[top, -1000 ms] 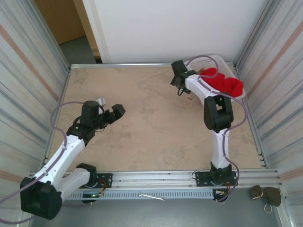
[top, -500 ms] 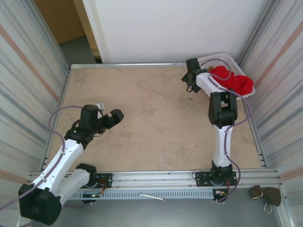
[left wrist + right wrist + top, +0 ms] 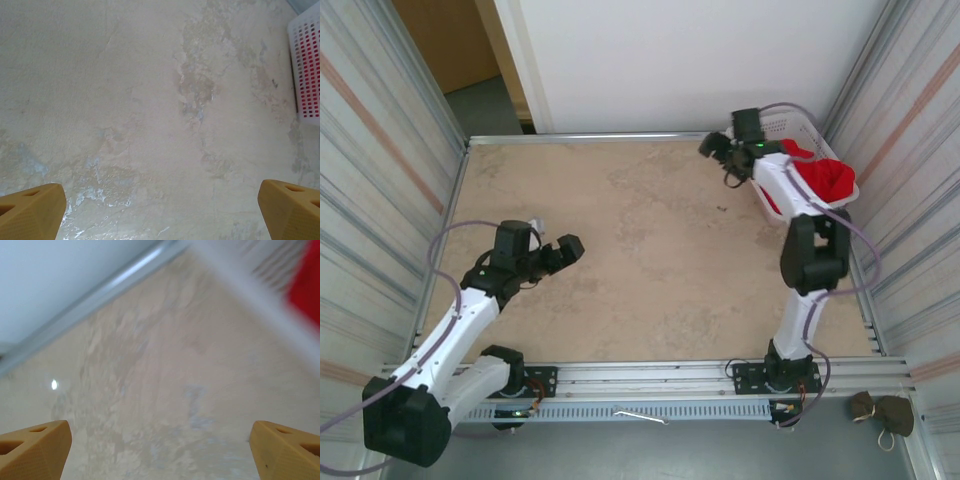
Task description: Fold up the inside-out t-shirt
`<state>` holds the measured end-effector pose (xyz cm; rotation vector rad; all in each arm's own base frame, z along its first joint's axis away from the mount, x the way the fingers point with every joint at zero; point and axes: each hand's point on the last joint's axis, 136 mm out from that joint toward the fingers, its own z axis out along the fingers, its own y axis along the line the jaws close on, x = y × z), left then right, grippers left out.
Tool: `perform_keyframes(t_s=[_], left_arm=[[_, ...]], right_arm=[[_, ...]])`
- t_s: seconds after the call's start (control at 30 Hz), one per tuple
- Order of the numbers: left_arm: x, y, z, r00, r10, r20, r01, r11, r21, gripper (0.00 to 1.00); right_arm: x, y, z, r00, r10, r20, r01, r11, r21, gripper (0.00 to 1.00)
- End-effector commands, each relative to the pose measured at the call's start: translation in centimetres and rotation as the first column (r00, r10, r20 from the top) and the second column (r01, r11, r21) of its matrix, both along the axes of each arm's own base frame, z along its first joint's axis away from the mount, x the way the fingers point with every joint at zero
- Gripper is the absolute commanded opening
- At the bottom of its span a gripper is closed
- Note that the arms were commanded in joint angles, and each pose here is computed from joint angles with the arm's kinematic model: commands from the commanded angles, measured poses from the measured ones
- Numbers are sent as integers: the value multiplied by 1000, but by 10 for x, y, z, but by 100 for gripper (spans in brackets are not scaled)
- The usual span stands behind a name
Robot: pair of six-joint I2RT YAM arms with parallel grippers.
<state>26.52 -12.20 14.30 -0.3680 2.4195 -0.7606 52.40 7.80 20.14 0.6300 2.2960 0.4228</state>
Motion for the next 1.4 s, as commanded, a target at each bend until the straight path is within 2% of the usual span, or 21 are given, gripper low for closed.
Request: perform_keyframes(t_s=[0.0, 0.03, 0.13, 0.2, 0.27, 0.43, 0.5, 0.57, 0.63, 0.67, 0.7, 0.87, 1.0, 1.1, 1.23, 1.37], left_arm=[[10, -8, 14, 998, -46, 50, 47, 999, -21, 99], [10, -10, 13, 998, -51, 49, 52, 998, -26, 99], [13, -13, 10, 998, -56, 42, 57, 998, -40, 99], [15, -15, 10, 997, -62, 41, 64, 997, -46, 99], [16, -16, 9, 997, -64, 36, 66, 996, -52, 99], [17, -20, 12, 996, -77, 39, 80, 995, -62, 99], [16, -20, 13, 996, -81, 40, 84, 994, -64, 99], [15, -20, 15, 996, -83, 43, 85, 994, -62, 99], [14, -19, 16, 996, -81, 48, 84, 995, -61, 99], [13, -18, 17, 996, -78, 53, 82, 995, -64, 99], [13, -19, 17, 995, -79, 56, 83, 994, -65, 99], [13, -20, 15, 995, -84, 60, 88, 994, -67, 99], [15, -19, 17, 994, -85, 67, 89, 994, -60, 99], [18, -17, 20, 994, -81, 78, 84, 996, -40, 99], [20, -14, 28, 992, -80, 95, 82, 997, -14, 99], [19, -7, 34, 992, -64, 108, 63, 998, 16, 99]], right_arm=[[-29, -102, 14, 980, -199, -24, 197, 977, -85, 95], [-35, -119, 12, 971, -235, -42, 231, 969, -88, 99], [-49, -168, -3, 941, -322, -105, 313, 946, -89, 99], [-51, -183, -17, 929, -336, -153, 329, 942, -69, 99], [-48, -189, -33, 925, -323, -197, 320, 946, -47, 100], [-30, -178, -69, 926, -248, -286, 265, 964, 21, 93], [-23, -173, -79, 927, -221, -302, 254, 964, 74, 83], [-12, -166, -71, 949, -179, -259, 225, 962, 157, 51], [-1, -160, -43, 976, -148, -162, 181, 961, 208, 16], [3, -155, -21, 987, -129, -98, 149, 962, 228, 4], [6, -152, 0, 992, -118, -43, 125, 962, 241, 0], [-1, -118, 132, 961, -19, 277, -62, 957, 282, 0], [-30, -63, 243, 863, 116, 491, -265, 932, 246, 0], [-60, -9, 303, 774, 228, 591, -417, 886, 204, 0], [-96, 56, 347, 678, 306, 669, -568, 796, 211, 0], [-112, 117, 340, 639, 392, 662, -686, 679, 260, 0]])
